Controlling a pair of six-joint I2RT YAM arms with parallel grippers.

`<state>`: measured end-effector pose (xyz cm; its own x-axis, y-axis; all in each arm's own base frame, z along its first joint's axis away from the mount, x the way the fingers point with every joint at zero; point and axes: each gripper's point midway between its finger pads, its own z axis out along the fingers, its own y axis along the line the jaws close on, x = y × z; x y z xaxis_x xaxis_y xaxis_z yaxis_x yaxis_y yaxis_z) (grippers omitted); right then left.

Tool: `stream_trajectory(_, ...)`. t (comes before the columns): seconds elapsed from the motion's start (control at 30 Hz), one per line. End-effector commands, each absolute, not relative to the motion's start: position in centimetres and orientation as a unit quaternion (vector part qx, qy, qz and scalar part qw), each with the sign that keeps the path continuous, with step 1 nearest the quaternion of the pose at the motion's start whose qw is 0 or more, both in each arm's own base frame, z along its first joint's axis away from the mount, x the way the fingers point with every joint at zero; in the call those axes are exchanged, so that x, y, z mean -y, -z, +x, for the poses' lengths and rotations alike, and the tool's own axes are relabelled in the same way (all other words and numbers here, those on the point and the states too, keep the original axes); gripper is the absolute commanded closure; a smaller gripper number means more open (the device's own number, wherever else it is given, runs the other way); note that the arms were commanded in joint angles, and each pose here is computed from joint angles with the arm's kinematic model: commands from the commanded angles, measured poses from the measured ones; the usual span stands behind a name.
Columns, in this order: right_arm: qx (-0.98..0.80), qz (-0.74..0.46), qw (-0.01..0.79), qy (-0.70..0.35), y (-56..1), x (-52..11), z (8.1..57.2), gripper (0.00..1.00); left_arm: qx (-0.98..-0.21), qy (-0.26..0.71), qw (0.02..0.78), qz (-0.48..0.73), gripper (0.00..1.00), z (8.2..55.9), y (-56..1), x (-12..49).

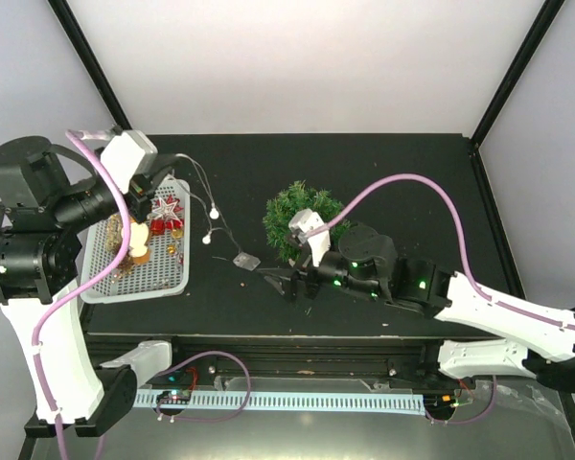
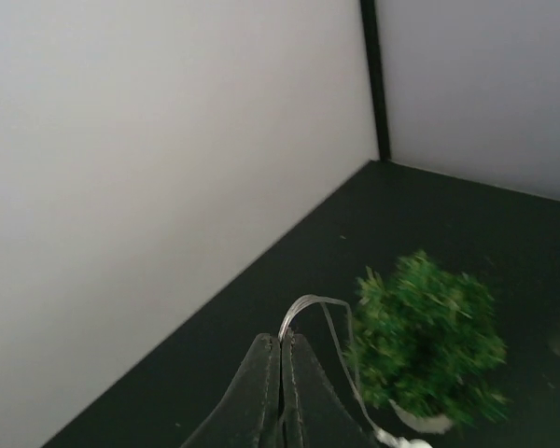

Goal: Decorate the small christmas tree

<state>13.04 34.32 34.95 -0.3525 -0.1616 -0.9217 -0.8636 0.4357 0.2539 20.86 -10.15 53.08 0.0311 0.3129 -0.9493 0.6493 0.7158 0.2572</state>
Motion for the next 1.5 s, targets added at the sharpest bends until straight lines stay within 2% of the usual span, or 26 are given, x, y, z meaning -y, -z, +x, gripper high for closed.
stream_trajectory(0.0,-0.701,-0.343,0.481,-0.400,-37.9,-35.9,14.2,0.01,-0.695,0.148,0.585,0.390,0.99,18.9,-50.3,11.5)
stream_trajectory(0.3,-0.719,-0.341,0.474,-0.376,-35.4,-39.6,16.0,0.03,-0.714,0.179,0.505,0.451,0.98,16.2,-47.0,13.4)
stream_trajectory(0.6,-0.755,-0.328,0.460,-0.333,-30.3,-42.2,18.1,0.03,-0.702,0.212,0.489,0.472,0.99,13.4,-46.9,14.2)
stream_trajectory(0.83,-0.764,-0.329,0.439,-0.341,-28.3,-44.3,18.0,0.04,-0.702,0.227,0.474,0.480,0.98,12.6,-45.8,14.6)
stream_trajectory(1.47,-0.795,-0.297,0.456,-0.266,-26.2,-40.7,18.9,0.03,-0.710,0.207,0.462,0.490,0.98,13.0,-43.4,14.2)
